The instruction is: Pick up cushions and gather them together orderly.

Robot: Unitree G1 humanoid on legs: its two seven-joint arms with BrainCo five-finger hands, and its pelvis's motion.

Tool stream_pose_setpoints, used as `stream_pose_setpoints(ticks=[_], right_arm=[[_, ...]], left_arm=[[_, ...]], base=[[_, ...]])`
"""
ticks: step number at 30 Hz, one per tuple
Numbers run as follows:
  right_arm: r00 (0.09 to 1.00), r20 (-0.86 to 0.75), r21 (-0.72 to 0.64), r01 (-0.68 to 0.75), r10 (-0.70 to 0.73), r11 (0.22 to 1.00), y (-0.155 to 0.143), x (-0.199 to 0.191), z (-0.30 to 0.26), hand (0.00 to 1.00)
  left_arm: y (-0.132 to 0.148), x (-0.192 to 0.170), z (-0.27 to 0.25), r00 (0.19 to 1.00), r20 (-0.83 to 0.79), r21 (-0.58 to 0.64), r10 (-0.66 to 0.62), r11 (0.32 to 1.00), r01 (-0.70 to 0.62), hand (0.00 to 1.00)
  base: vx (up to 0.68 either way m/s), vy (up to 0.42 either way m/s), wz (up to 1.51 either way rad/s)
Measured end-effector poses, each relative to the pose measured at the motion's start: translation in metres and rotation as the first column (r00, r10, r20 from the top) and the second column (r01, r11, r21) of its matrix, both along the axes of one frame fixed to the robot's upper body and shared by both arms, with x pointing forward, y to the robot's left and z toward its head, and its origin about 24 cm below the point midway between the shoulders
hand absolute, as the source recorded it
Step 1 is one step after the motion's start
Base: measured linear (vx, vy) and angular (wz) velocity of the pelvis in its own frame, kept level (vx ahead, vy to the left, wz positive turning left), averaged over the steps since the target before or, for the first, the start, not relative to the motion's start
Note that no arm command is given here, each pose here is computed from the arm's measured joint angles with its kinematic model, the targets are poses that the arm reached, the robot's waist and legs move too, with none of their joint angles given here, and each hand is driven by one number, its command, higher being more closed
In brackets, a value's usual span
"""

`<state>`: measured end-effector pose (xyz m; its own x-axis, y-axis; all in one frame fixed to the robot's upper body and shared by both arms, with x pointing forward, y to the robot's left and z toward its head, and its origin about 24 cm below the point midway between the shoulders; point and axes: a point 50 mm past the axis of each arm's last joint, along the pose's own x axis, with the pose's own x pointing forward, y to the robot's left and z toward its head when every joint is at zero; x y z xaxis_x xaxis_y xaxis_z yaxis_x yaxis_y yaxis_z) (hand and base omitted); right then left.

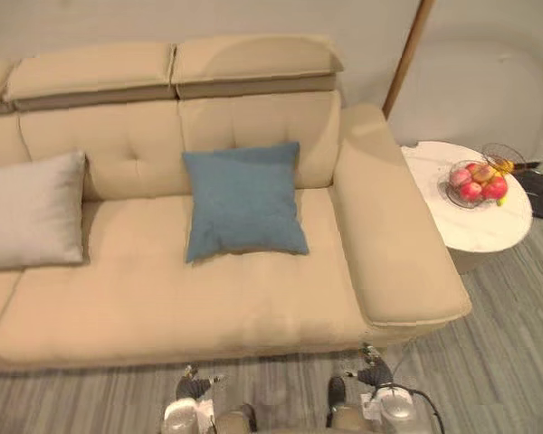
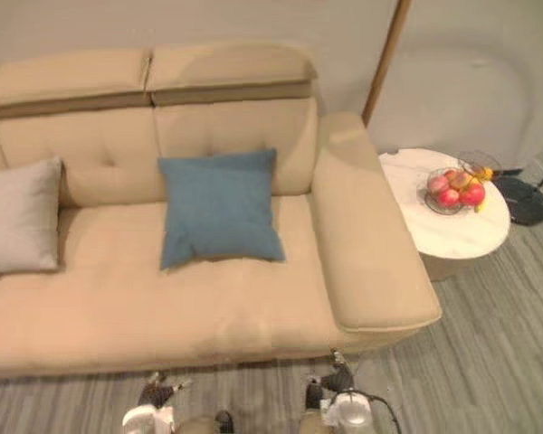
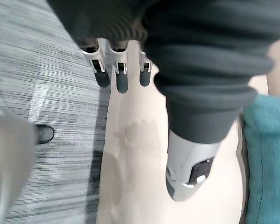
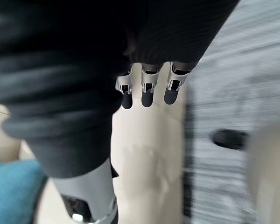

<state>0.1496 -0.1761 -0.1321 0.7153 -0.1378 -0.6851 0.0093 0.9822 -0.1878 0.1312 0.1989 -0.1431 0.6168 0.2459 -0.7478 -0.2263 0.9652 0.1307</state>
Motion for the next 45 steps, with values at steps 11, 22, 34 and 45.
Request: stream_pose_setpoints(ticks=[11, 22, 34, 45], right_arm=[[0.993, -0.108, -0.027, -0.042, 0.038, 0.999, 0.0, -0.025, -0.013, 0.0], [0.991, -0.134, -0.029, 0.003, -0.007, 1.0, -0.007, -0.032, -0.016, 0.0], [0.993, -0.111, -0.01, 0.044, -0.044, 0.999, -0.009, -0.021, -0.013, 0.0], [0.998, -0.02, -0.023, -0.059, 0.059, 0.998, 0.002, 0.018, 0.0, 0.0]], left_arm=[[-0.001, -0.013, -0.006, 0.997, -0.068, 0.024, -0.047, 0.999, 0.048, 0.0], [-0.011, -0.016, -0.01, 0.985, -0.109, 0.024, -0.13, 0.991, 0.134, 0.0], [-0.015, 0.002, -0.006, 0.987, -0.065, 0.021, -0.15, 0.988, 0.151, 0.0], [-0.002, 0.006, -0.001, 0.986, -0.053, 0.068, -0.159, 0.984, 0.163, 0.0]], base=[[-0.12, -0.088, -0.06], [0.08, -0.028, -0.08], [0.04, 0.064, -0.72], [-0.02, 0.023, -1.47]])
